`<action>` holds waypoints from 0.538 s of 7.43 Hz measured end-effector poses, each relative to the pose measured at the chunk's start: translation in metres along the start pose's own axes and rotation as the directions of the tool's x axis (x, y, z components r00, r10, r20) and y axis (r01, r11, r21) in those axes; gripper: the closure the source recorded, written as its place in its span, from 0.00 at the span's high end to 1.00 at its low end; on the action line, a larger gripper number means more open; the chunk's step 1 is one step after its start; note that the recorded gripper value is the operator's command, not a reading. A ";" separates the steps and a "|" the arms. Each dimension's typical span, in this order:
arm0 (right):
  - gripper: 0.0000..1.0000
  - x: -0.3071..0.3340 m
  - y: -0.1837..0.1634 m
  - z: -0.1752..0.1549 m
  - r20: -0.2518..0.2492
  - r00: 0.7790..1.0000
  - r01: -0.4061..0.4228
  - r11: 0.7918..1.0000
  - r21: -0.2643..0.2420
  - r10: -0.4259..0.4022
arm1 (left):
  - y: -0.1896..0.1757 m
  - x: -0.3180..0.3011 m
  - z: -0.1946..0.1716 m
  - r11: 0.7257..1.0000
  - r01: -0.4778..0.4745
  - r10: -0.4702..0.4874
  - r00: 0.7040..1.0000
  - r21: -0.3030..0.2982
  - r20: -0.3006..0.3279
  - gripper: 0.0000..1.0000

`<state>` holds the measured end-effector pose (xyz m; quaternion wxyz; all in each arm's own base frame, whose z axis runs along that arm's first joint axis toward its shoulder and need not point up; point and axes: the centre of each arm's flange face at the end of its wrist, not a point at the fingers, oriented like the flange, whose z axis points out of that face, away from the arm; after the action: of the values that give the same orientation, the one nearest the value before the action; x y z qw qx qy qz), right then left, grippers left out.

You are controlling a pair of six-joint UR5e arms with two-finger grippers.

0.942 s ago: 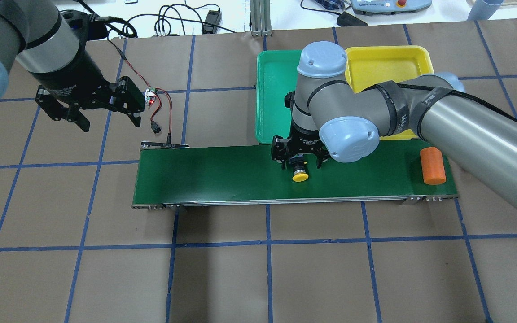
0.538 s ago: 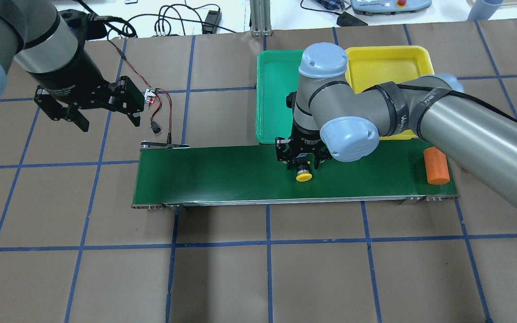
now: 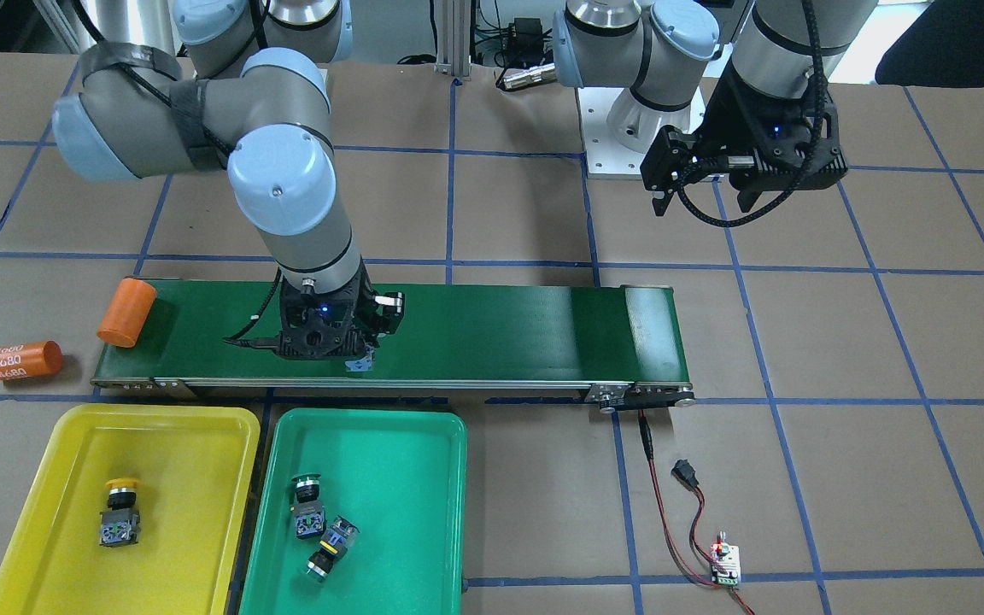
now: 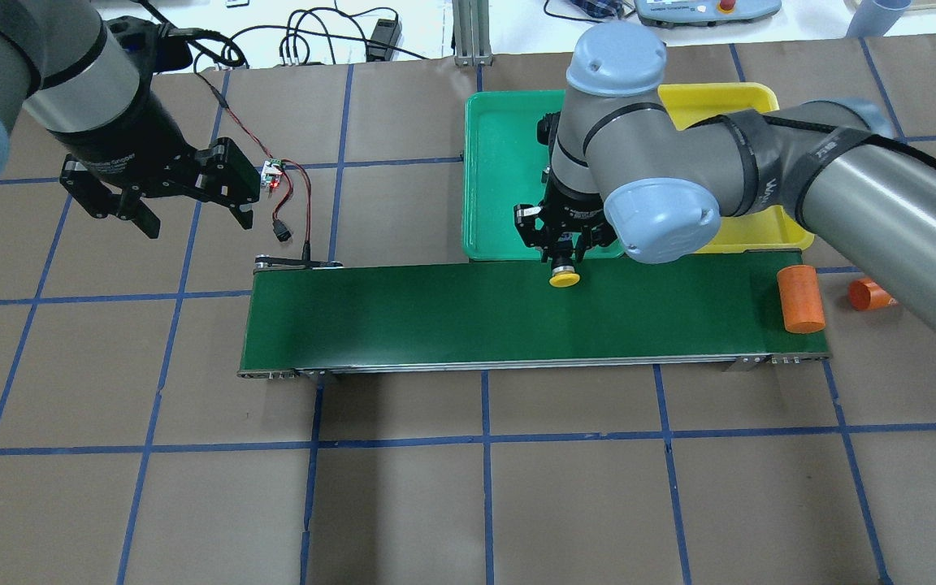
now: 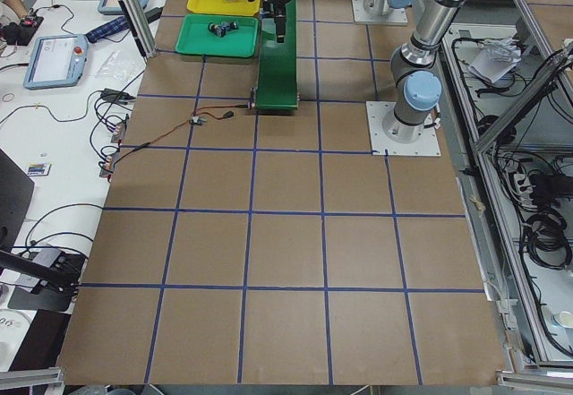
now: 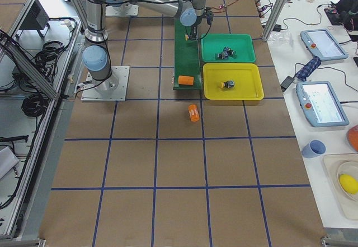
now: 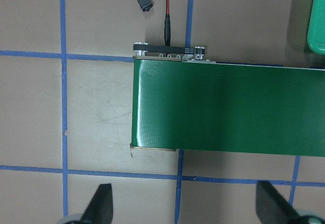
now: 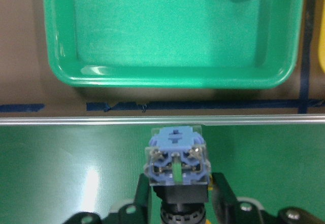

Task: Sort buttons by color to trays
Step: 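Lift the yellow button into the yellow tray and open the right gripper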

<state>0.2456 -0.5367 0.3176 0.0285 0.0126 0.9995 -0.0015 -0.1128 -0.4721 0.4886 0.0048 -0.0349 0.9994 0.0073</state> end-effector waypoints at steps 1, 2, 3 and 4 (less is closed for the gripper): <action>0.00 0.021 -0.015 -0.017 0.003 1.000 -0.031 0.999 0.037 0.031 | 0.000 0.000 0.000 1.000 0.000 0.000 1.000 0.000 0.000 1.00; 0.00 0.052 -0.034 -0.022 0.007 0.998 -0.062 0.996 0.071 0.061 | 0.000 0.000 0.000 1.000 0.000 0.000 1.000 0.000 0.000 1.00; 0.00 0.085 -0.055 -0.022 0.007 0.997 -0.073 0.991 0.109 0.073 | 0.000 0.000 0.000 1.000 0.000 0.000 1.000 0.000 0.000 1.00; 0.00 0.113 -0.076 -0.020 0.004 0.998 -0.066 0.988 0.139 0.066 | 0.000 0.000 0.000 1.000 0.000 0.000 1.000 0.001 0.000 1.00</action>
<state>0.1301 -0.6100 0.3312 0.0272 0.0477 0.9960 -0.0703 -0.1128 -0.4723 0.4890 0.0048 -0.0349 0.9994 0.0069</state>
